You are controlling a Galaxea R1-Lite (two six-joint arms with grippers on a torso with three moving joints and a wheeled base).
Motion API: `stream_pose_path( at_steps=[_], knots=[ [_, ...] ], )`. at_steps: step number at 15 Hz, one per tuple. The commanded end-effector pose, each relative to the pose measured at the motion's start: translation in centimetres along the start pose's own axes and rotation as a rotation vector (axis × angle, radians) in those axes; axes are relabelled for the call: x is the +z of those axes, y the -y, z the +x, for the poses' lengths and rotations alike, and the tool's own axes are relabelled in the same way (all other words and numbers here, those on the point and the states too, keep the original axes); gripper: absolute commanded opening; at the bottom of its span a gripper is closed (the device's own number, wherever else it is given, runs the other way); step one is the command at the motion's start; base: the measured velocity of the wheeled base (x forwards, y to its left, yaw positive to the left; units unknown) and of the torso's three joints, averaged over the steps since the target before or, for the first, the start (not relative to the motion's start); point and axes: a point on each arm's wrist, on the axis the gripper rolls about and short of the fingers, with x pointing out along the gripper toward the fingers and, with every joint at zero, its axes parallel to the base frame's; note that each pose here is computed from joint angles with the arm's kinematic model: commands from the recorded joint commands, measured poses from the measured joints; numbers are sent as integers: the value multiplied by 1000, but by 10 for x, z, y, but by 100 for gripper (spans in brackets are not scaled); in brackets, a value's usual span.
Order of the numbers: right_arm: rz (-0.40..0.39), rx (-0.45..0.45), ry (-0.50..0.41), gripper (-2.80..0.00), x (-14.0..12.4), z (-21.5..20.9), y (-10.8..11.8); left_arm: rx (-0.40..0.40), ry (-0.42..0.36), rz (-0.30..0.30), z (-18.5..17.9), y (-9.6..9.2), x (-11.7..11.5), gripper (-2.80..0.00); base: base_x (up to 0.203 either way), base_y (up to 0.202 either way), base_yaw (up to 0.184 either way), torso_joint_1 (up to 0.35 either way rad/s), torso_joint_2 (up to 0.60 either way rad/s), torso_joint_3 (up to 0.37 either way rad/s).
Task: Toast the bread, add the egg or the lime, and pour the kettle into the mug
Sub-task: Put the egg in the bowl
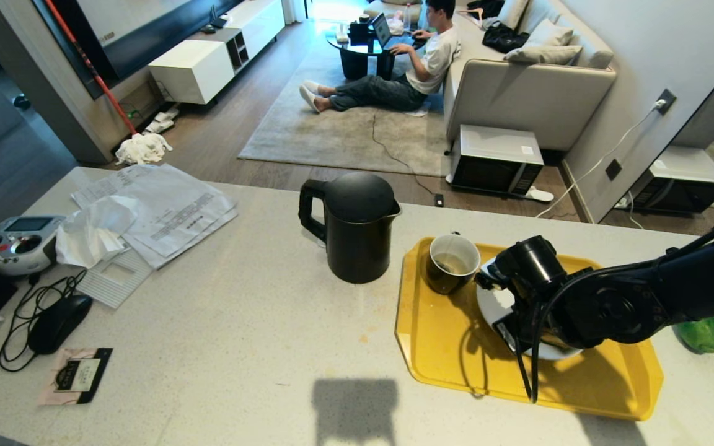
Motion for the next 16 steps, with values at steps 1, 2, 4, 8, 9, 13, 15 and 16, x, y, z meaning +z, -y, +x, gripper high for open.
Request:
stream_pose_path(
  at_steps=[1,2,4,8,9,13,15,16],
  knots=[
    [-1,-2,0,-280,4,5,-2,0,-2,0,0,0,0,-280,0,0,0,0,0,0],
    [2,-3,7,-280,6,5,-2,0,-2,0,0,0,0,-280,0,0,0,0,0,0],
    [6,-6,12,-280,10,8,-2,0,-2,0,0,0,0,-280,0,0,0,0,0,0],
    [8,-32,7,-280,10,8,0,0,-2,0,0,0,0,-280,0,0,0,0,0,0],
    [12,-36,8,-280,10,8,1,0,-2,0,0,0,0,-280,0,0,0,0,0,0],
    [24,-43,8,0,10,8,6,0,-2,0,0,0,0,-280,0,0,0,0,0,0],
    [29,-45,12,0,10,6,8,0,-2,0,0,0,0,-280,0,0,0,0,0,0],
    [31,-46,17,0,11,4,8,0,-2,0,0,0,0,-280,0,0,0,0,0,0]
  ],
)
